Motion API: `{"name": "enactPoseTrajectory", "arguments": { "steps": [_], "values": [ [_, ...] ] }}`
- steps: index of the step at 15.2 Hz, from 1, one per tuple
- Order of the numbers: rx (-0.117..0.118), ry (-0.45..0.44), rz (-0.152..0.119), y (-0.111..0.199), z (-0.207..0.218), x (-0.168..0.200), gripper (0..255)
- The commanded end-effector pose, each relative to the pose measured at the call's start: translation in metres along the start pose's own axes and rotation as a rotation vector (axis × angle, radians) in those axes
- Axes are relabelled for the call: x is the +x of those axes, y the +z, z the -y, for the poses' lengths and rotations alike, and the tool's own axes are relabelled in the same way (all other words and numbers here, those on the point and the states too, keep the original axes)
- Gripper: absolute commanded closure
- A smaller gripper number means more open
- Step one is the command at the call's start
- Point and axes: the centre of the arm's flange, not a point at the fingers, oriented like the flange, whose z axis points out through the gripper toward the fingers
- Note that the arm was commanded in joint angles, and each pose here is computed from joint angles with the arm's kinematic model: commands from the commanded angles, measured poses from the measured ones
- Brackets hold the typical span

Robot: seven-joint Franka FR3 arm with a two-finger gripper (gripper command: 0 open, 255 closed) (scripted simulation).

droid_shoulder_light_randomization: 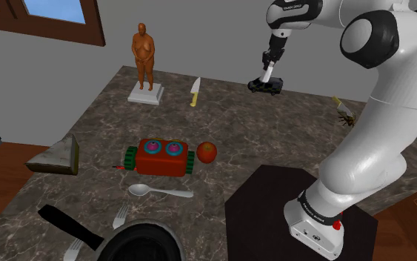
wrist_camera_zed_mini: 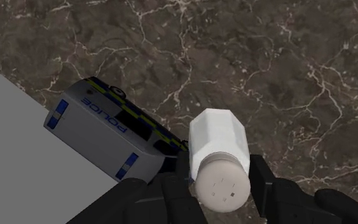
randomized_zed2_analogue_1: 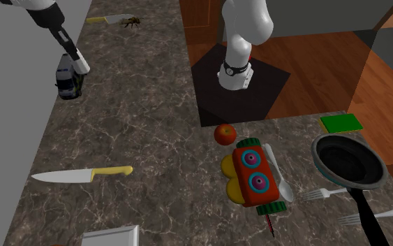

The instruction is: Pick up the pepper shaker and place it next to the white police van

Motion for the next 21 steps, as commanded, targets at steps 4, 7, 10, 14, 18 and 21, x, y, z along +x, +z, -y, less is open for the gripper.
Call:
{"name": "enactPoseTrajectory", "arguments": {
  "steps": [4,7,10,14,18,21],
  "values": [
    [0.0,0.0,0.0,0.026,0.003,-0.001,255],
    [0.0,0.0,0.0,0.042,0.005,-0.001,255],
    [0.0,0.0,0.0,0.058,0.007,-0.001,255],
    [0.0,0.0,0.0,0.079,0.009,-0.002,255],
    [0.0,0.0,0.0,0.1,0.011,-0.002,255],
    [0.0,0.0,0.0,0.117,0.012,-0.002,255]
  ]
}}
